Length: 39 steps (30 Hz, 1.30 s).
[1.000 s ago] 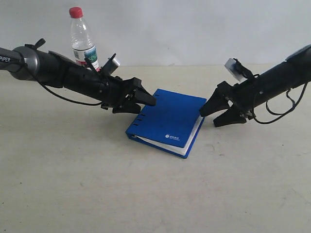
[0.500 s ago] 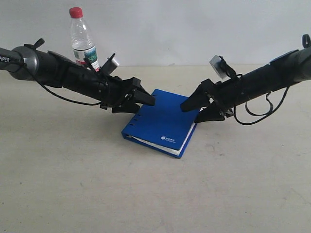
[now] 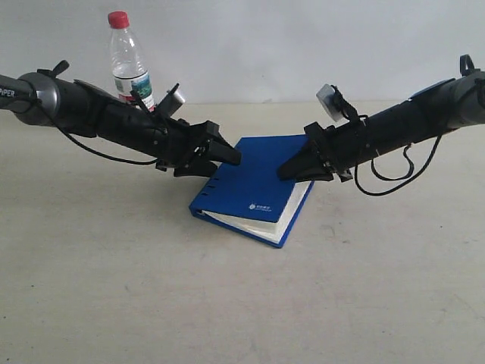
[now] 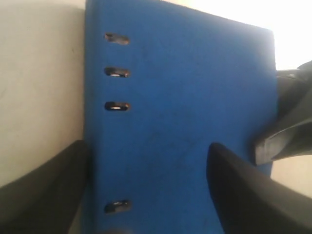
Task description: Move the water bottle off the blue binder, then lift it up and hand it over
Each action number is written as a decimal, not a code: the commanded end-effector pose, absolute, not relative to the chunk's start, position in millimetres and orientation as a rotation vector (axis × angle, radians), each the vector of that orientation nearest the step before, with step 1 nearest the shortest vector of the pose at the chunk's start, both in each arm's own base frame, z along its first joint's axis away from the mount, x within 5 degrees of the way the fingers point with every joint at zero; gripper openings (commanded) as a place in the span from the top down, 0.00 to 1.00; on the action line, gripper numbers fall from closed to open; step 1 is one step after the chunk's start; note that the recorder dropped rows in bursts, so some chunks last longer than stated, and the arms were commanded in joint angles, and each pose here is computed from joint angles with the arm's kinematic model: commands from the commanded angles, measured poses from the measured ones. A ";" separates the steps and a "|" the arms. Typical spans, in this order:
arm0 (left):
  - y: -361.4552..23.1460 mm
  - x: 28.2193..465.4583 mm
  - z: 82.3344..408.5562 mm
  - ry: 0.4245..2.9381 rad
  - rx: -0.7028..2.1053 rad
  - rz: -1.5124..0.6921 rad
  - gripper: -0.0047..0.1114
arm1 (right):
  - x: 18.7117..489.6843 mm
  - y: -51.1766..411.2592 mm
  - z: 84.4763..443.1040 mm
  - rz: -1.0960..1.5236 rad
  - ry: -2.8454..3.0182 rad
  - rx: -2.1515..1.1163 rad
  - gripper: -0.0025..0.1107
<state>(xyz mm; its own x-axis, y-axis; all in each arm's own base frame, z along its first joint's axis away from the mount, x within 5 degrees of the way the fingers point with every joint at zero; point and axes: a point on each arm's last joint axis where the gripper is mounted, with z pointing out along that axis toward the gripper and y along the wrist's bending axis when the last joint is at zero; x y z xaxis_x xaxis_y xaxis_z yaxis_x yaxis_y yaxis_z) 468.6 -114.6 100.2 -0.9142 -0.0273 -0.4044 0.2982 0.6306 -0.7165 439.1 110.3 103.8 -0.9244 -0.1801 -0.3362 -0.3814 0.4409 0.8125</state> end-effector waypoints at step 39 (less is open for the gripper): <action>-137.7 463.3 129.8 2.033 0.367 -1.638 0.41 | 436.0 106.0 116.8 1.342 2.494 -0.684 0.98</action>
